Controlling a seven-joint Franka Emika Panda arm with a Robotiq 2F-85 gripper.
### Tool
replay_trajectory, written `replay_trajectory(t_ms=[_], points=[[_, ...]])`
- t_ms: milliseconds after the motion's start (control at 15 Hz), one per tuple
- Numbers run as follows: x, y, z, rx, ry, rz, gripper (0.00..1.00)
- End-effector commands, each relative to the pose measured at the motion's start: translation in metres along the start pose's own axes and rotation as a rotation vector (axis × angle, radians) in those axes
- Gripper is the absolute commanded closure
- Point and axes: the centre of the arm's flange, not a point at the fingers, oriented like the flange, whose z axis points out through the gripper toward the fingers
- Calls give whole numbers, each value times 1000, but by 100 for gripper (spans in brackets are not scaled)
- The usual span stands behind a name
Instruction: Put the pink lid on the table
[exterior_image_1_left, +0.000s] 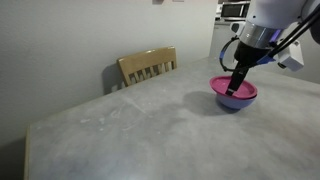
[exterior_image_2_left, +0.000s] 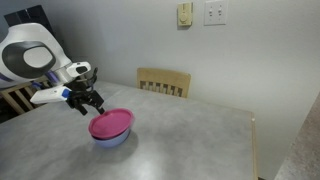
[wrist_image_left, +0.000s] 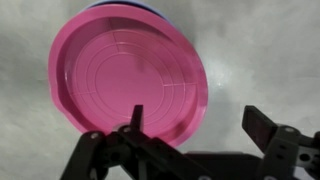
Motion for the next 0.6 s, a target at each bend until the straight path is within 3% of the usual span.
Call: replay_trajectory(t_ms=[0, 333, 533], points=[[7, -6, 28, 4, -48, -60, 0], [14, 2, 40, -102, -98, -78, 0], [21, 5, 39, -120, -104, -82, 0]])
